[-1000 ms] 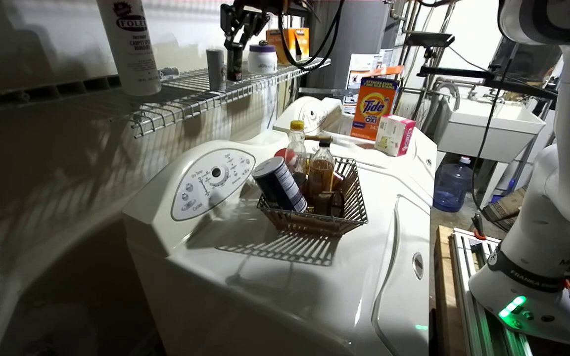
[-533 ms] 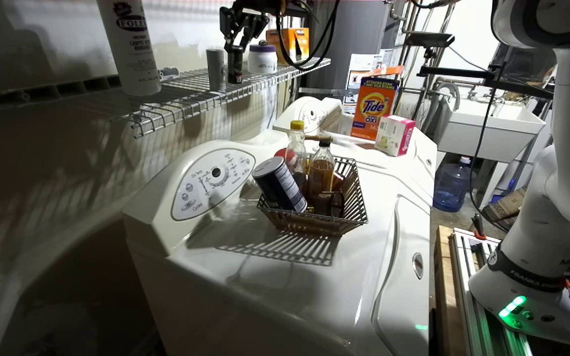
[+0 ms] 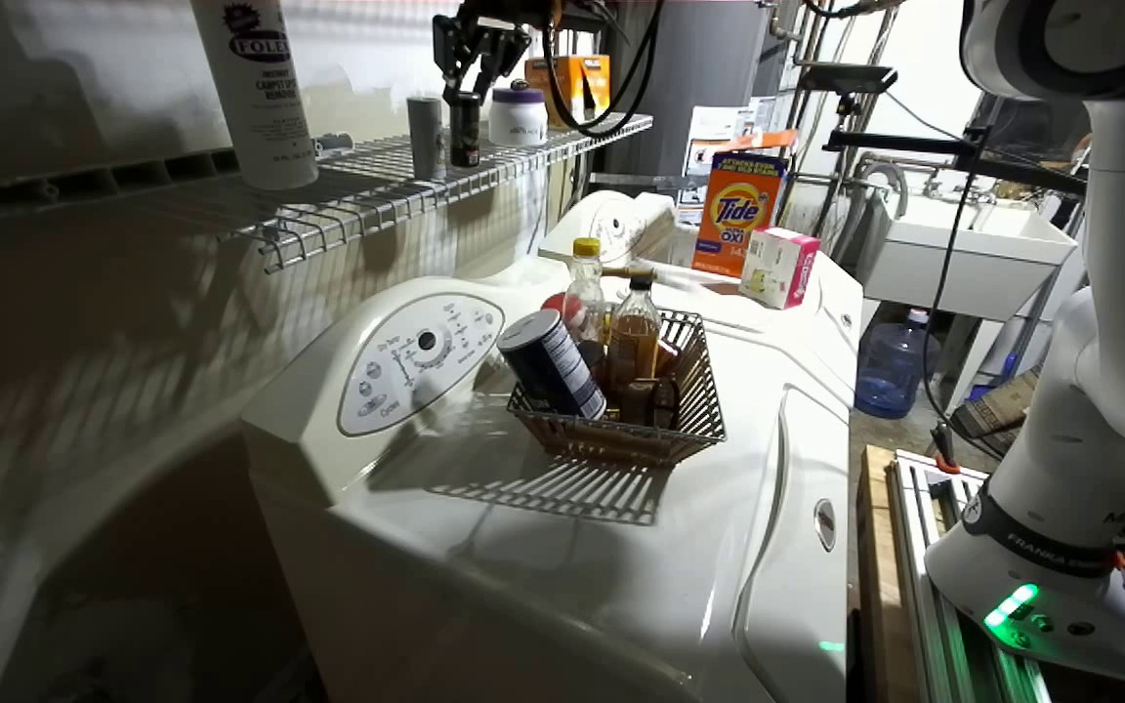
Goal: Move the black tin from the basket to the first shelf
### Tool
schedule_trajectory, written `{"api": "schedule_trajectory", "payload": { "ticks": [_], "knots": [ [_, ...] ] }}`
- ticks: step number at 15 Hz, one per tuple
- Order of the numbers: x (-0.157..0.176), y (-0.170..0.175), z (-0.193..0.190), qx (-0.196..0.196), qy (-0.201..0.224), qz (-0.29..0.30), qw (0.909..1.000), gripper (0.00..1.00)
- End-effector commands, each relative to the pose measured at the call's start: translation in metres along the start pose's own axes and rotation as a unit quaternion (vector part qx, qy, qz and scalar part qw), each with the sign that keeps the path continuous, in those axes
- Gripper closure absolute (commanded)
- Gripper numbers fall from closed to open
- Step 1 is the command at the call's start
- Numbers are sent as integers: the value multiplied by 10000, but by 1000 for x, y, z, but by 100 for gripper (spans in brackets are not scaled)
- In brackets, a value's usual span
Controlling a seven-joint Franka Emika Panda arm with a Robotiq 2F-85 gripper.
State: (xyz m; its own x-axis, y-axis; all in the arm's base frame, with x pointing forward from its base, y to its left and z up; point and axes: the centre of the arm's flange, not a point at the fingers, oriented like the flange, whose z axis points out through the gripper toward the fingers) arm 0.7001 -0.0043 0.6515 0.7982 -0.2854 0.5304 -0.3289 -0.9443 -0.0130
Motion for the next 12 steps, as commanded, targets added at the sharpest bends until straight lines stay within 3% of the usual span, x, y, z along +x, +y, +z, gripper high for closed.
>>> {"api": "schedule_trajectory", "payload": {
  "ticks": [1, 5, 12],
  "knots": [
    [12, -4, 0, 84, -131, 107, 9998, 29],
    [11, -3, 2, 68, -170, 120, 9998, 2],
    [0, 0, -14, 118, 27, 91, 9999, 0]
  ]
}}
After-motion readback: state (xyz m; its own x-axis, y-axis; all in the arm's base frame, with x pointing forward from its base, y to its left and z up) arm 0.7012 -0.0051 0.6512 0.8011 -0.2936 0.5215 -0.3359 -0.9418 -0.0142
